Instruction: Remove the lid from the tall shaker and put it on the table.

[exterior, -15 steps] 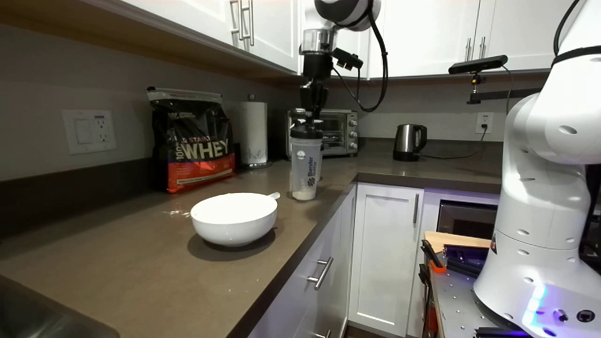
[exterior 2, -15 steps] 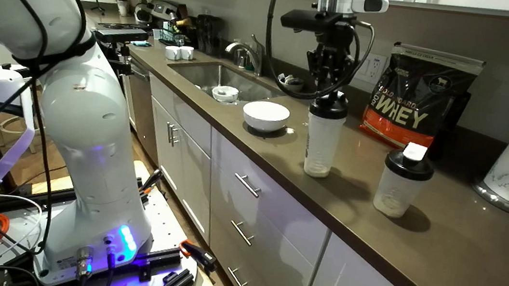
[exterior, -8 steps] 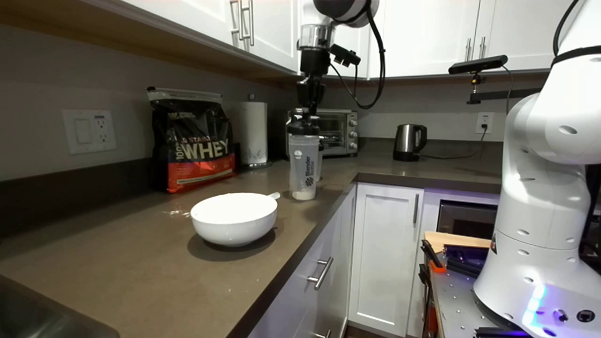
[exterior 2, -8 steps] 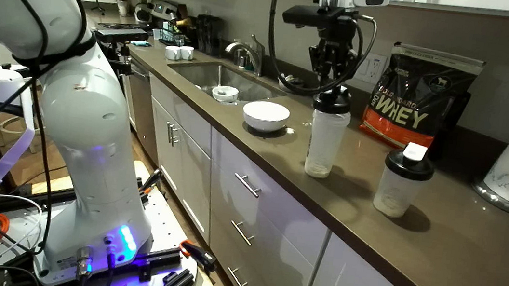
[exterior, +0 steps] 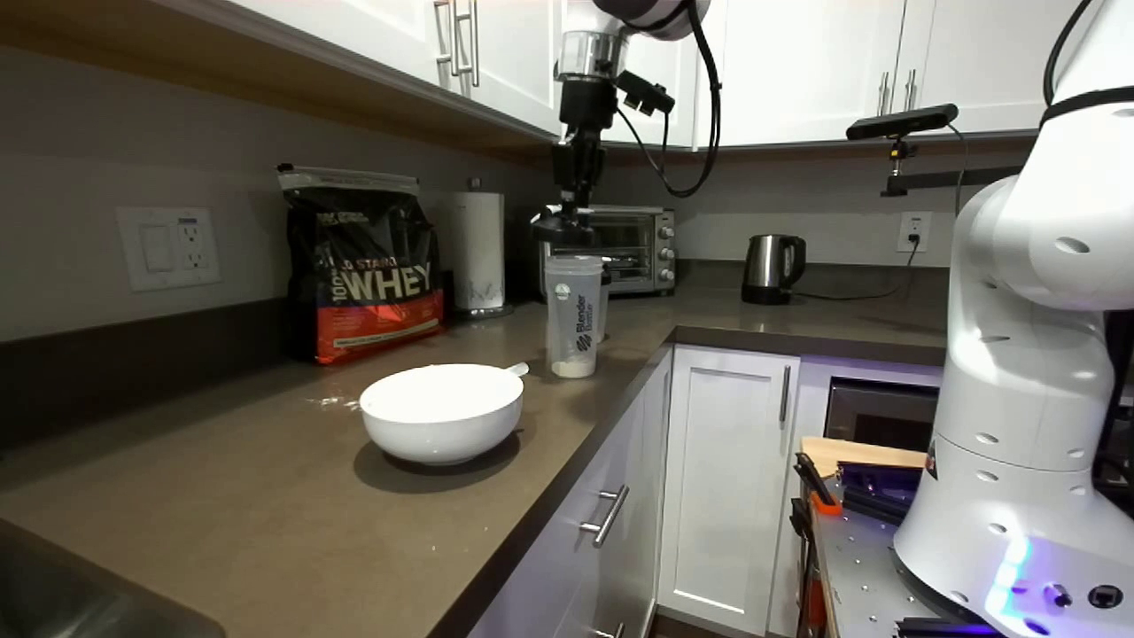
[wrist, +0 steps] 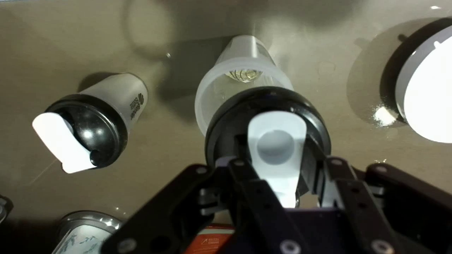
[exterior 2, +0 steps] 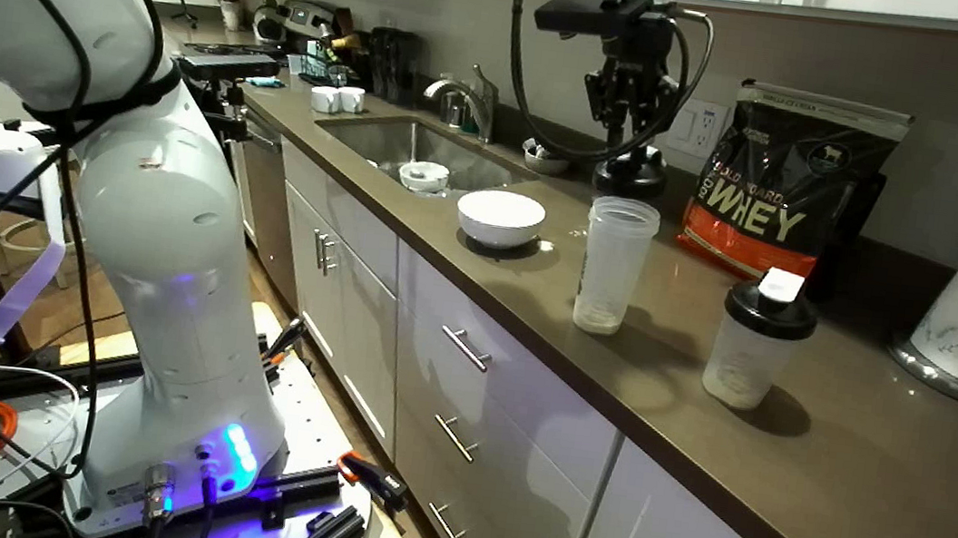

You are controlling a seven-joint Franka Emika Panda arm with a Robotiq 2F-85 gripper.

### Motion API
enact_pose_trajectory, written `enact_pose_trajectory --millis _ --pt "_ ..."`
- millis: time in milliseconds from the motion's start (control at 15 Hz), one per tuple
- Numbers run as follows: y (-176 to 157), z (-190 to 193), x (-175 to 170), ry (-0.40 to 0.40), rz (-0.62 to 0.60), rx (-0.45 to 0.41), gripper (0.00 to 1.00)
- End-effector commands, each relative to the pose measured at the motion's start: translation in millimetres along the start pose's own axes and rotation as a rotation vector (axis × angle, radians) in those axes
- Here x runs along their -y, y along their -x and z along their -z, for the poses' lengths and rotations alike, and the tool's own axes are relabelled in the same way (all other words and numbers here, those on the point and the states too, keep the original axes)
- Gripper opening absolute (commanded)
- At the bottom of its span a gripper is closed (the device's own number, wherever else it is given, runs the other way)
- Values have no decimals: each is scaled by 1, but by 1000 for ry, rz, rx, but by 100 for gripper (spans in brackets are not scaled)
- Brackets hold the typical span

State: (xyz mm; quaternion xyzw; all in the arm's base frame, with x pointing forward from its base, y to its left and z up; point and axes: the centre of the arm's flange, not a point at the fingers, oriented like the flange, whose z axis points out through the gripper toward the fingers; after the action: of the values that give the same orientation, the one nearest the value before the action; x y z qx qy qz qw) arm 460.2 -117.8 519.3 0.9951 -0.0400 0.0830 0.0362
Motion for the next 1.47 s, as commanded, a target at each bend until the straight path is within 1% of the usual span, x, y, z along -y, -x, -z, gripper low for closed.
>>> enact_pose_trajectory --millis 0,600,1000,1133,1400 --pt "-9 3 14 -13 -2 -12 13" --pt "-22 -7 68 -46 74 -13 13" --pt "-38 -22 92 -71 94 -31 13" --pt "-43 -29 98 -73 101 -34 13" --pt "-49 -45 112 -50 134 -22 13"
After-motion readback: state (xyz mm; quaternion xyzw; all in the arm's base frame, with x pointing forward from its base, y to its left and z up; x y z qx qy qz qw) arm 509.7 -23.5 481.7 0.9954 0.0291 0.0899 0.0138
